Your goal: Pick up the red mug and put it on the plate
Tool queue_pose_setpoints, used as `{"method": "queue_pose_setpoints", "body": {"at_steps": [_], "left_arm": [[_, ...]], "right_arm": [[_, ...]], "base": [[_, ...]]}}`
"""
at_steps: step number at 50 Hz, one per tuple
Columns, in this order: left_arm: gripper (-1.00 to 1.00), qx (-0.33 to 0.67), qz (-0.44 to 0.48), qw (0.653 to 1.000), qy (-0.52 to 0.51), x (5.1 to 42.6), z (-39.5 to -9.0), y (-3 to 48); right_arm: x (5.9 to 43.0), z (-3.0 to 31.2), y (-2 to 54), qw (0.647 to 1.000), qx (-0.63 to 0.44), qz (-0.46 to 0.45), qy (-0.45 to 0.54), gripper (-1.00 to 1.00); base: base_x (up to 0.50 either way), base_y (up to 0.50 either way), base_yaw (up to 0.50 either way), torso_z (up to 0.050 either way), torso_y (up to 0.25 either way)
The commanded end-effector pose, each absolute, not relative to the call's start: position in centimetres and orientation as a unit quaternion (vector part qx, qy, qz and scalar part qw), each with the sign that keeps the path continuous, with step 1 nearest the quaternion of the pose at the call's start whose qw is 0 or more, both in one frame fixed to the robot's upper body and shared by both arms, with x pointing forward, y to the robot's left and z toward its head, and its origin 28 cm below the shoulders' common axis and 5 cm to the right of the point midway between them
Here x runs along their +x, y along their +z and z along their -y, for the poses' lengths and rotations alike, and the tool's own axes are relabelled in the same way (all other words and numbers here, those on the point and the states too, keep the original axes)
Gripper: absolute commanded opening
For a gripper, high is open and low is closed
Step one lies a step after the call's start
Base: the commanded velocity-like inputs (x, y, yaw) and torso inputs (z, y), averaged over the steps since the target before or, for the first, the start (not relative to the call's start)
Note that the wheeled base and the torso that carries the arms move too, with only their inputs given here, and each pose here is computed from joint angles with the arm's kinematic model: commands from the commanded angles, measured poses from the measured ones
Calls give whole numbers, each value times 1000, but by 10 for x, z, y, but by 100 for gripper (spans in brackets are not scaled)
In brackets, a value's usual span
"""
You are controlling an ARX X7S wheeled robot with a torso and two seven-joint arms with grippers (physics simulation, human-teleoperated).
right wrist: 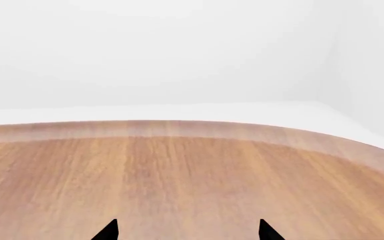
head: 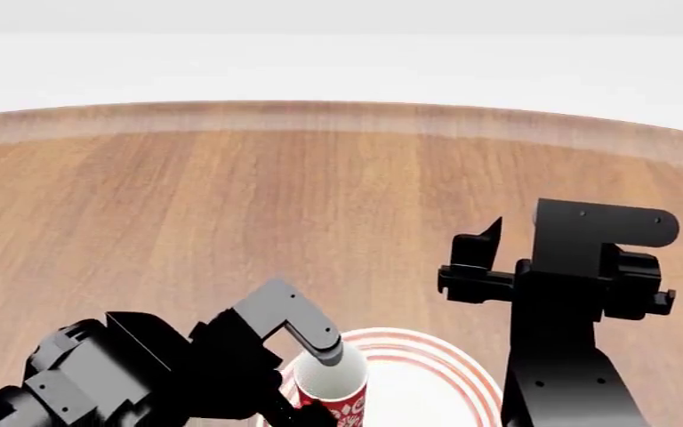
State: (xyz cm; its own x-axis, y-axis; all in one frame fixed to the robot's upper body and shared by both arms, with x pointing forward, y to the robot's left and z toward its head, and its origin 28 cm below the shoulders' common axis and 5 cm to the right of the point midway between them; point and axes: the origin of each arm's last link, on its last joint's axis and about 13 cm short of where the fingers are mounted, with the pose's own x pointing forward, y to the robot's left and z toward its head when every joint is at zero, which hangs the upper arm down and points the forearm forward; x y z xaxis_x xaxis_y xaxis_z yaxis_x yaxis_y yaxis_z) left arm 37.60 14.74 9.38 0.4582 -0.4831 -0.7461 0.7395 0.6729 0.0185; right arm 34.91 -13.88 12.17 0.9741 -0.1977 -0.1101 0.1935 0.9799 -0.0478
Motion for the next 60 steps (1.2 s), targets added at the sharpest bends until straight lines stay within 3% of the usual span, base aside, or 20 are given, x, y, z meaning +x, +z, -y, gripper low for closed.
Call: {"method": "queue_pose_setpoints", "body": {"at_steps": [1,11,21,28,29,31,34,43,60], "left_arm": [[100,182,-329,846,-378,378,-129,115],[100,165,-255,868,-394,330,-144,156],[100,91,-121,920,-361,287,-168,194],[100,29,42,979,-197,303,-184,192],[100,29,42,979,-197,303,-184,192],[100,34,136,985,-106,305,-192,191],[100,39,169,983,-58,305,-198,189],[100,37,173,983,-38,301,-199,184],[100,39,180,982,-27,301,-202,182]], "right_arm": [[348,138,123,994,-19,-56,-97,100],[348,136,122,994,-21,-57,-95,100],[348,134,124,994,-19,-53,-90,100],[347,135,128,995,-20,-45,-91,100],[347,135,128,995,-20,-45,-91,100],[345,134,130,995,-23,-39,-91,100],[344,133,135,995,-31,-25,-94,100],[314,114,167,987,-47,145,-56,100],[293,104,185,974,-60,215,-34,100]], "base": [[0,0,0,0,0],[0,0,0,0,0],[0,0,0,0,0],[0,0,0,0,0],[0,0,0,0,0],[0,0,0,0,0],[0,0,0,0,0],[0,0,0,0,0],[0,0,0,0,0]]}}
